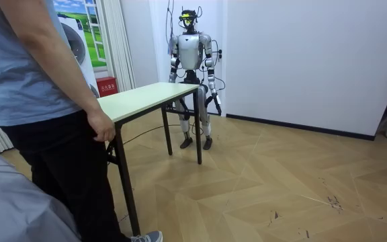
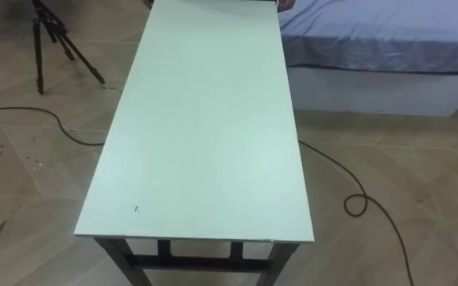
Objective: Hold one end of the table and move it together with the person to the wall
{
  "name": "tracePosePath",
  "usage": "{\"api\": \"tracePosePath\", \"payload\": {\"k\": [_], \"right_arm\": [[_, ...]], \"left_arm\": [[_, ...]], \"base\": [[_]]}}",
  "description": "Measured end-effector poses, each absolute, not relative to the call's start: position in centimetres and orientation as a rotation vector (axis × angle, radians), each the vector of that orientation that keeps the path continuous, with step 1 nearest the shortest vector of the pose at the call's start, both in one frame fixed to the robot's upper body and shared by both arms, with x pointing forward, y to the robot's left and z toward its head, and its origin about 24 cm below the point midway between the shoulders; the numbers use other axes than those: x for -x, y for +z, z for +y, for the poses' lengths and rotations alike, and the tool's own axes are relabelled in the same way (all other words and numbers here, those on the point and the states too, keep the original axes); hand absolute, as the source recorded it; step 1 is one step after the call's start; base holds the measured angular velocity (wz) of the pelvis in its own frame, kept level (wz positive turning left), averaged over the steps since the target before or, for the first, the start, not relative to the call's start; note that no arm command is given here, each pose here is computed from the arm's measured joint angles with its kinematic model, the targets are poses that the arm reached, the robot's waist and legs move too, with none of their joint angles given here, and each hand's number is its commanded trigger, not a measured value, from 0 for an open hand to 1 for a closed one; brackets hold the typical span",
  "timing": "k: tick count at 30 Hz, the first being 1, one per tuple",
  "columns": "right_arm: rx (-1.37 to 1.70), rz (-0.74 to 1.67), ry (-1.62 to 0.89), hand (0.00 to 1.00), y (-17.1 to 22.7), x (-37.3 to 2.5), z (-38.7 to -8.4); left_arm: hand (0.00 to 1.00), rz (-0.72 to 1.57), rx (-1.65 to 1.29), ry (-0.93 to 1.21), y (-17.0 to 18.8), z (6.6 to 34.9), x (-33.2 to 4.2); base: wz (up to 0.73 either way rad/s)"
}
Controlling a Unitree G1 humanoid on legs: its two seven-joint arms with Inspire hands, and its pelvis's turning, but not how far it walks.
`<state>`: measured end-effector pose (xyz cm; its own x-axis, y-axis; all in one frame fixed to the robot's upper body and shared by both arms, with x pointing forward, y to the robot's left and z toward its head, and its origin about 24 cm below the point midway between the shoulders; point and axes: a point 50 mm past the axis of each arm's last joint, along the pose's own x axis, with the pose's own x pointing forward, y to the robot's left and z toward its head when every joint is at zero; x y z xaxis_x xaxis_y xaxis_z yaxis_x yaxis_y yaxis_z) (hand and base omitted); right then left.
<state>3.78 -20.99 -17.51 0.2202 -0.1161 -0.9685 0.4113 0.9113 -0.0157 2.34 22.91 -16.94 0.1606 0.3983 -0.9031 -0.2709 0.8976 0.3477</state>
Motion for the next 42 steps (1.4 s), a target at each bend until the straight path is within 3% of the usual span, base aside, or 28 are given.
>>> {"api": "tracePosePath", "payload": {"k": [12, 24, 34, 42], "right_arm": [[-0.312, 1.296, -0.345, 0.00, -17.5, -3.6, -20.8], [-0.438, 1.249, -0.336, 0.00, -17.4, -3.8, -20.8], [-0.408, 0.954, -0.154, 0.00, -14.7, -9.3, -20.8], [-0.558, 0.844, -0.075, 0.00, -12.4, -8.2, -19.3]], "left_arm": [[0.00, 1.314, -0.114, 0.461, -16.9, 22.8, -2.8], [0.00, 1.287, 0.157, 0.481, -17.0, 22.6, -2.8], [0.00, 1.049, 0.348, 0.264, -15.6, 20.2, -7.9], [0.00, 0.898, 0.490, 0.084, -12.7, 18.0, -8.2]], "base": [[0.00], [0.00], [0.00], [0.05]]}}
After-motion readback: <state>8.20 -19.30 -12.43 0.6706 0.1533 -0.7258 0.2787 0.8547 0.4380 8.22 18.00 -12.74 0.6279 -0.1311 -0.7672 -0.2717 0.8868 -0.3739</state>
